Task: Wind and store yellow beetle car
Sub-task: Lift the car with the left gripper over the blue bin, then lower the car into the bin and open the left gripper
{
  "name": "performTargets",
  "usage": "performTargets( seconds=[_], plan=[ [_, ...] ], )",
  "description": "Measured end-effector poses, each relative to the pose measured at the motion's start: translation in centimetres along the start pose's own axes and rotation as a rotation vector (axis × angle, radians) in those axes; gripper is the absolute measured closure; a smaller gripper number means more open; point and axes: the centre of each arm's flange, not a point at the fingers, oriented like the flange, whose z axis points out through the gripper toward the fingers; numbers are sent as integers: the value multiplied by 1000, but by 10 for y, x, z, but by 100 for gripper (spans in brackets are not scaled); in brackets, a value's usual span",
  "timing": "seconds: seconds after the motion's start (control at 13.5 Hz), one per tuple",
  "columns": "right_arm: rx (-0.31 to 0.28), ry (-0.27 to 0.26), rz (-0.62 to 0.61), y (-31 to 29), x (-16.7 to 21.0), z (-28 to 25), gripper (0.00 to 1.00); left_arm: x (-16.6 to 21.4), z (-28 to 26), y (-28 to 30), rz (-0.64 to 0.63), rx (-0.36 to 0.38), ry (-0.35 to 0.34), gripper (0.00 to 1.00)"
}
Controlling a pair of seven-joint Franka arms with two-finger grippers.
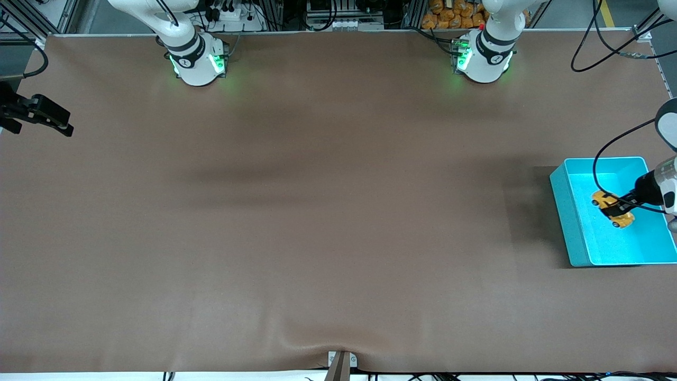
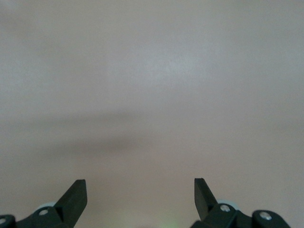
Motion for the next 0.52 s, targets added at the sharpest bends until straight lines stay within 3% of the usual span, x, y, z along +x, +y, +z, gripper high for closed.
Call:
performTargets(
  seconds=[0.22, 0.52],
  plan=[
    [5, 12, 31, 16, -2, -9, 0, 10, 7, -7, 120, 56, 7, 54],
    [13, 14, 40, 21, -4, -12, 0, 26, 21, -42, 286, 61, -11, 54]
  ],
)
